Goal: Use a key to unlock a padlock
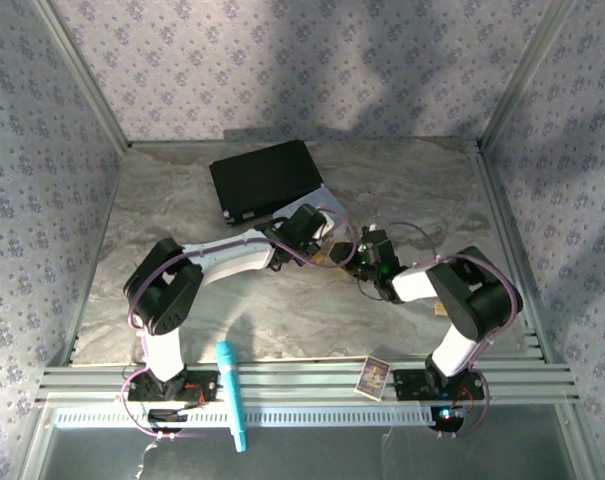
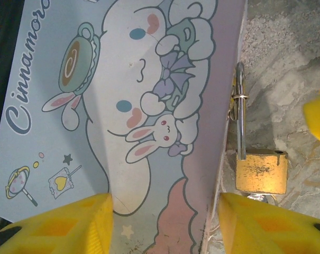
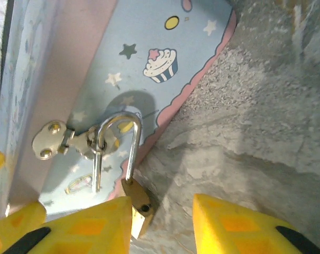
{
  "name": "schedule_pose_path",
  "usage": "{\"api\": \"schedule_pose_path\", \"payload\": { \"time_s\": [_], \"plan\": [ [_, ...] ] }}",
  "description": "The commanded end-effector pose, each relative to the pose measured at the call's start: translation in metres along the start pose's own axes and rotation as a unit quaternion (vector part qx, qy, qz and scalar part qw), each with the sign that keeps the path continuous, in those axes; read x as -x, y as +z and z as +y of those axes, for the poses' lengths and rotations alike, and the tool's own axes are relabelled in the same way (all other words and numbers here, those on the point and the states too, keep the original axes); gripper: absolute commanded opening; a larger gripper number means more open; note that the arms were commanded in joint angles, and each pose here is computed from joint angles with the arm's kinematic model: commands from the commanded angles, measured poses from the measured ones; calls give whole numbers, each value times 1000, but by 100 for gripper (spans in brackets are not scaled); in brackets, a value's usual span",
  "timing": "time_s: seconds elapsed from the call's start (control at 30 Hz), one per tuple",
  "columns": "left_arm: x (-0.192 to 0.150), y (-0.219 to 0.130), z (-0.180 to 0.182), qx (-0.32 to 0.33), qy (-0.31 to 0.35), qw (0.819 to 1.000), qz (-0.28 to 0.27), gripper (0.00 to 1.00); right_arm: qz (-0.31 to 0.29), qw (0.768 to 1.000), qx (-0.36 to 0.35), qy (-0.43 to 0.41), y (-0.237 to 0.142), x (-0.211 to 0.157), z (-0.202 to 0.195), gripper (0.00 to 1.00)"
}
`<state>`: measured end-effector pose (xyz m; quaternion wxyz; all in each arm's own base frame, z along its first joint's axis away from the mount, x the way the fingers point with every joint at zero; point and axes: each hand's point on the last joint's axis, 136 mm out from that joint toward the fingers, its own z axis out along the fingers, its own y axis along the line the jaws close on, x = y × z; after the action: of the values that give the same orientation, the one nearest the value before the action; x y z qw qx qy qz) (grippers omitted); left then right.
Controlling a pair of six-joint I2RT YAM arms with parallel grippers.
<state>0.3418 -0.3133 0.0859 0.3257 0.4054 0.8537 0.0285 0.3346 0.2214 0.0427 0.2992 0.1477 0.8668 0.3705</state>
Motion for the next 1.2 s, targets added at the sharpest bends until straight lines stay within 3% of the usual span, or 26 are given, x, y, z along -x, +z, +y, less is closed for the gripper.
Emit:
{"api": "schedule_pose_path", "payload": {
  "time_s": [0.0, 0.1, 0.37, 0.67, 1.17],
  "plan": [
    [-70, 12, -36, -91, -7, 988, 123, 54, 30, 996, -48, -64, -8, -18, -24, 47],
    [-65, 10, -37, -109, -25, 987, 114, 54, 45, 994, -38, -95, -3, -26, -11, 56],
    [-64, 10, -37, -116, -27, 987, 111, 54, 43, 992, -29, -118, 12, -36, 12, 54],
    [-69, 9, -33, -114, -33, 986, 115, 54, 5, 975, -121, -186, 21, -37, 9, 54],
    [-70, 11, -32, -125, -46, 985, 114, 54, -29, 949, -175, -261, 34, -64, 2, 53]
  ]
}}
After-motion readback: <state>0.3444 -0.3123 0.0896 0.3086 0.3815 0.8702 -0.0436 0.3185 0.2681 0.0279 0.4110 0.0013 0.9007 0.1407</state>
